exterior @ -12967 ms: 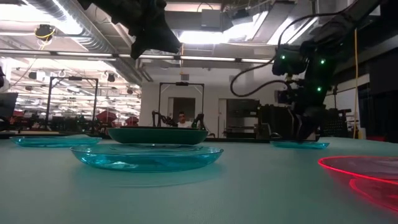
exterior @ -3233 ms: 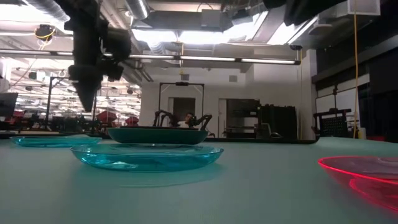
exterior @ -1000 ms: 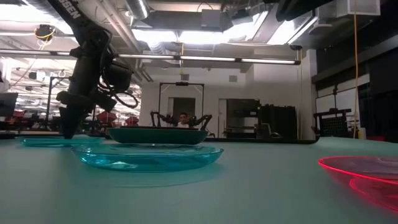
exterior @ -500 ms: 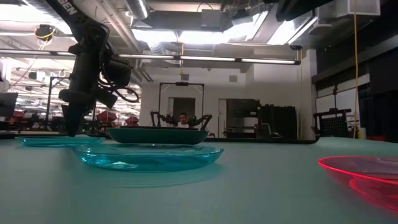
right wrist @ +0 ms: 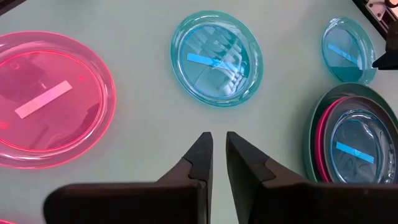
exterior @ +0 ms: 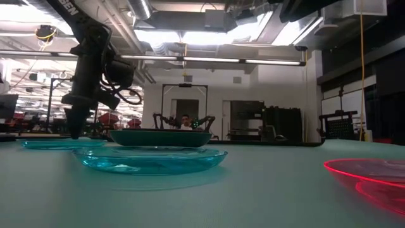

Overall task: Stack plastic plates
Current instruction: Stack the top blue plate on top of the blue plate

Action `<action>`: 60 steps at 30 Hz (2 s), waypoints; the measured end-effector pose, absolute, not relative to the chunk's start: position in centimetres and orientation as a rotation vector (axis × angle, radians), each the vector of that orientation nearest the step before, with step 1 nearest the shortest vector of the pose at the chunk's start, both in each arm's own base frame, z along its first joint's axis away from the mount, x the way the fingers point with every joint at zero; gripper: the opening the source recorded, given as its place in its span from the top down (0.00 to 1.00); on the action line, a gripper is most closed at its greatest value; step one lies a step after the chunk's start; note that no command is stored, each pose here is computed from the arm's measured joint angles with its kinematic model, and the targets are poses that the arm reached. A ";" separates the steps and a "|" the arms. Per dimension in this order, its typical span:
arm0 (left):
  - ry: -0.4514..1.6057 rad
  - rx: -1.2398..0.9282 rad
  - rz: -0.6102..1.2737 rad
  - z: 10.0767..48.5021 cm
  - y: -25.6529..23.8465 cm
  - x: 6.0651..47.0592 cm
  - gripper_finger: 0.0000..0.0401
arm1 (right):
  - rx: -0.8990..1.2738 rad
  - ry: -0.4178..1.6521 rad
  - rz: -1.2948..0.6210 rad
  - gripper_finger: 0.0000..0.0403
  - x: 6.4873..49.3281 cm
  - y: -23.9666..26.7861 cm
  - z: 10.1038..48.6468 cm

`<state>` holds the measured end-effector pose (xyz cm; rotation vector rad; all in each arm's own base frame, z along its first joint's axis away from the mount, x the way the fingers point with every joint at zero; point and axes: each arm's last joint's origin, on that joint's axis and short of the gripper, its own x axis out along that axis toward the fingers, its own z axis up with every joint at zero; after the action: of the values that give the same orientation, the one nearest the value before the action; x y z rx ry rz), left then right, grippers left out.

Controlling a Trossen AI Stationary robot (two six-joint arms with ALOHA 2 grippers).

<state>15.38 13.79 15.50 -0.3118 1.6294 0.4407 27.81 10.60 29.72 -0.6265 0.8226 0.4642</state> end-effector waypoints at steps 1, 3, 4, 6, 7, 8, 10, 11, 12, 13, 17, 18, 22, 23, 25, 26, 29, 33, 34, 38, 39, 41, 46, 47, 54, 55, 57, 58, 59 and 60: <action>1.625 -0.307 0.446 15.5 13.8 15.4 0.83 | -0.627 0.823 0.464 0.91 27.8 10.6 29.7; 1.604 -0.300 0.456 15.5 14.0 15.6 0.83 | -0.627 0.823 0.464 0.91 27.8 10.6 29.7; 1.594 -0.302 0.458 15.5 14.1 15.6 0.83 | -0.627 0.823 0.464 0.91 27.8 10.6 29.7; 1.573 -0.315 0.459 15.5 14.3 15.6 0.83 | -0.627 0.823 0.463 0.91 27.8 10.6 29.7; 1.567 -0.322 0.460 15.5 14.4 15.6 0.83 | -0.627 0.823 0.463 0.91 27.8 10.6 29.7; 1.564 -0.327 0.463 15.5 14.5 15.5 0.83 | -0.627 0.823 0.463 0.91 27.8 10.6 29.7; 1.564 -0.335 0.468 15.5 14.7 15.3 0.83 | -0.627 0.823 0.463 0.91 27.8 10.6 29.7; 1.564 -0.337 0.469 15.5 14.7 15.2 0.83 | -0.627 0.823 0.463 0.91 27.8 10.6 29.7; 1.563 -0.339 0.471 15.5 14.8 15.2 0.83 | -0.627 0.823 0.463 0.91 27.8 10.6 29.7; 1.563 -0.342 0.472 15.5 14.8 15.2 0.83 | -0.627 0.823 0.463 0.91 27.8 10.6 29.7; 1.546 -0.360 0.417 15.5 14.9 15.1 0.83 | -0.627 0.824 0.463 0.91 27.8 10.6 29.7; 1.541 -0.364 0.406 15.5 14.9 15.1 0.83 | -0.627 0.824 0.463 0.91 27.8 10.6 29.7; 1.535 -0.367 0.391 15.5 15.0 15.0 0.83 | -0.627 0.824 0.464 0.91 27.8 10.6 29.7; 1.534 -0.371 0.392 15.5 15.0 15.0 0.83 | -0.627 0.824 0.464 0.91 27.8 10.6 29.7; 1.532 -0.378 0.396 15.5 15.1 14.8 0.83 | -0.627 0.824 0.464 0.91 27.8 10.6 29.7; 1.532 -0.380 0.399 15.5 15.2 14.8 0.83 | -0.628 0.824 0.464 0.91 27.8 10.6 29.7; 1.532 -0.374 0.393 15.5 15.4 14.6 0.83 | -0.628 0.824 0.464 0.91 27.8 10.6 29.7; 1.529 -0.382 0.394 15.5 15.5 14.4 0.83 | -0.627 0.824 0.466 0.91 27.8 10.6 29.7; 1.524 -0.388 0.387 15.5 15.5 14.5 0.83 | -0.626 0.824 0.466 0.91 27.8 10.6 29.7; 1.520 -0.367 0.349 15.5 15.5 14.5 0.83 | -0.626 0.824 0.466 0.91 27.8 10.6 29.7; 1.519 -0.358 0.342 15.4 15.4 14.5 0.83 | -0.627 0.824 0.466 0.91 27.8 10.6 29.7; 1.524 -0.357 0.337 15.1 15.3 14.3 0.83 | -0.627 0.824 0.466 0.91 27.8 10.6 29.7; 1.555 -0.374 0.321 14.2 14.7 13.8 0.83 | -0.627 0.824 0.466 0.91 27.8 10.6 29.7; 1.557 -0.375 0.318 14.2 14.7 13.7 0.83 | -0.627 0.824 0.466 0.91 27.8 10.6 29.7; 1.550 -0.370 0.322 14.2 14.7 13.8 0.84 | -0.627 0.824 0.466 0.91 27.8 10.6 29.7; 1.550 -0.370 0.322 14.2 14.7 13.8 0.84 | -0.626 0.824 0.466 0.91 27.8 10.6 29.7; 1.550 -0.370 0.323 14.2 14.7 13.8 0.86 | -0.626 0.824 0.466 0.91 27.8 10.6 29.7; 1.550 -0.370 0.323 14.2 14.7 13.8 0.88 | -0.626 0.824 0.466 0.91 27.8 10.6 29.7; 1.551 -0.369 0.323 14.2 14.7 13.8 0.89 | -0.627 0.824 0.466 0.91 27.8 10.6 29.7; 1.551 -0.369 0.324 14.2 14.7 13.8 0.91 | -0.626 0.824 0.466 0.91 27.8 10.6 29.7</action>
<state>13.81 14.74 14.21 -0.3688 1.5508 0.3243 27.79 10.60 29.71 -0.6265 0.8244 0.4662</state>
